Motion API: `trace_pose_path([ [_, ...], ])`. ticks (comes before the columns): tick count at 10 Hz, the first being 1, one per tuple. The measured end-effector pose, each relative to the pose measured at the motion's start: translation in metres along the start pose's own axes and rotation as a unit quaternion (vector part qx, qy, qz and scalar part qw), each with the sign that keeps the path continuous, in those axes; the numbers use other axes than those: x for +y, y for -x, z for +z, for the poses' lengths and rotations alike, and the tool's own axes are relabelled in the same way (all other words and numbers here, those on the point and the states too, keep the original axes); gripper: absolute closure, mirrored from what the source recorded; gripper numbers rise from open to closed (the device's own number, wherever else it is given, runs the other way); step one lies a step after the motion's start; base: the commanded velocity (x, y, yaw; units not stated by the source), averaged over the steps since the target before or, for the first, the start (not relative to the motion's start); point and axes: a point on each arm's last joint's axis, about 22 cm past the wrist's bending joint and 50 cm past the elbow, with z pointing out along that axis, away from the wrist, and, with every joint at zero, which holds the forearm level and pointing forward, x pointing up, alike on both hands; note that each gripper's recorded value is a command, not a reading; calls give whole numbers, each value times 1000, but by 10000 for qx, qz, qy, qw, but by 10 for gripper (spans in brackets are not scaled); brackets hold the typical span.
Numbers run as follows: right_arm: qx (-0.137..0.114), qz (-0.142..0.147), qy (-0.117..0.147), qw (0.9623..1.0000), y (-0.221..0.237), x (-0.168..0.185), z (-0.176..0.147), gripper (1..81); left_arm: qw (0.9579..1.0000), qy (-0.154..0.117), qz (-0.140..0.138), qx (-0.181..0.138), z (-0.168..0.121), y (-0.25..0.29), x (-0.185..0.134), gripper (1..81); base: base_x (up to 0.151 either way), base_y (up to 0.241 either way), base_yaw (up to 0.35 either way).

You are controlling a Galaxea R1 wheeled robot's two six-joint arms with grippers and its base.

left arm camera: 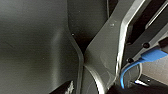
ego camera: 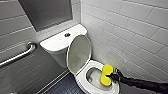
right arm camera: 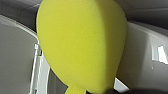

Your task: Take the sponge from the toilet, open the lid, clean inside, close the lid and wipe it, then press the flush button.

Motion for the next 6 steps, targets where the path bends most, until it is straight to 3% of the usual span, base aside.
trace_pose_path([
  [3,153,295,-30,9994,21,31,-23,811,10000,48,41,-8,4,0,6,10,0,0,0],
  [6,388,564,-242,9974,34,37,-43,811,9999,104,100,2,11,-1,14,10,0,0,0],
])
